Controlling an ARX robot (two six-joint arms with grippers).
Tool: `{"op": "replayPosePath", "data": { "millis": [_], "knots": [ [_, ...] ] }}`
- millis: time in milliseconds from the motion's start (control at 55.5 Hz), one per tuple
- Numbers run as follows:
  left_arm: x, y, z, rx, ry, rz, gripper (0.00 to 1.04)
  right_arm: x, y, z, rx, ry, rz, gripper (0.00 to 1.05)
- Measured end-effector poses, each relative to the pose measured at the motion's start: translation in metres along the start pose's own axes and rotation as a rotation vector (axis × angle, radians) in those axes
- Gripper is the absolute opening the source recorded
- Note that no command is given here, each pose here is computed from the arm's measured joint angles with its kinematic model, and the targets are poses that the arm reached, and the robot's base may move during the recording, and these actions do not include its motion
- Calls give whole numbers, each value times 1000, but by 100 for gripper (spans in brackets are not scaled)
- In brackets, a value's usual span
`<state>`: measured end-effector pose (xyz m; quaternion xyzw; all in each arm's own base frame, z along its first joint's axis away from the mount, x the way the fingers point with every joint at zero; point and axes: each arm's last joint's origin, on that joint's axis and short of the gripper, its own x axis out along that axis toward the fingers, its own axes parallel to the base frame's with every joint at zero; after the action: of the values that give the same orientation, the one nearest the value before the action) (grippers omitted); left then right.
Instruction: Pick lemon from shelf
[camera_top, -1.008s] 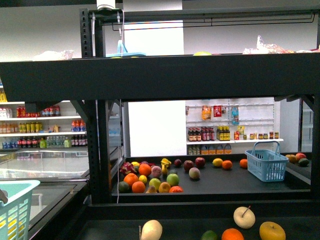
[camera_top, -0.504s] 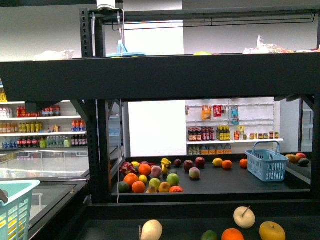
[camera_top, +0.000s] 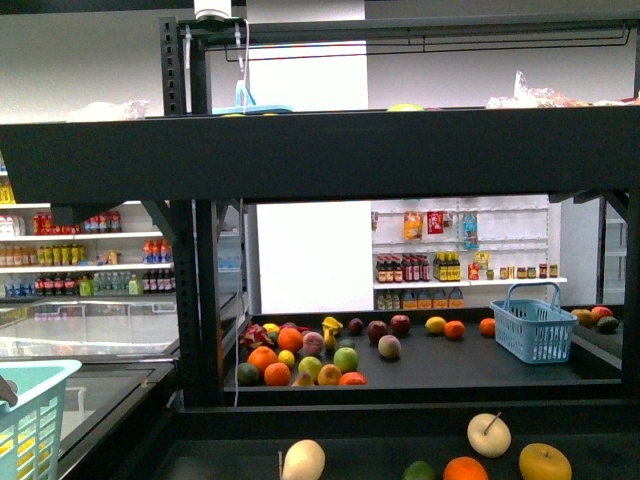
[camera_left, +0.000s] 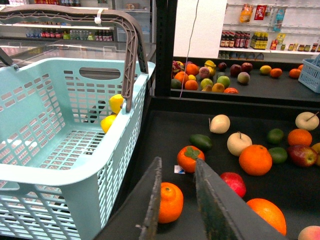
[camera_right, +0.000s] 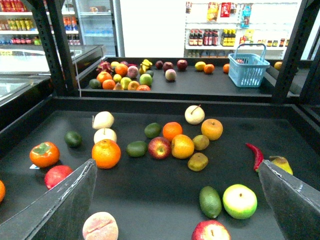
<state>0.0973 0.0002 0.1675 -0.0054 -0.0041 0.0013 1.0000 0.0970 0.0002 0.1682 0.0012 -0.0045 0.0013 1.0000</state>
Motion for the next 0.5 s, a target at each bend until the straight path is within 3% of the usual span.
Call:
{"op": "replayPosePath", "data": {
  "millis": [90,306,504],
  "knots": [
    [0,0,0,0,0,0,55,0,0,0,0,0,-2,97],
    [0,0,0,0,0,0,96,0,0,0,0,0,-3,97],
    [0,0,0,2,0,-3,97,0,0,0,0,0,-1,97]
  ]
}}
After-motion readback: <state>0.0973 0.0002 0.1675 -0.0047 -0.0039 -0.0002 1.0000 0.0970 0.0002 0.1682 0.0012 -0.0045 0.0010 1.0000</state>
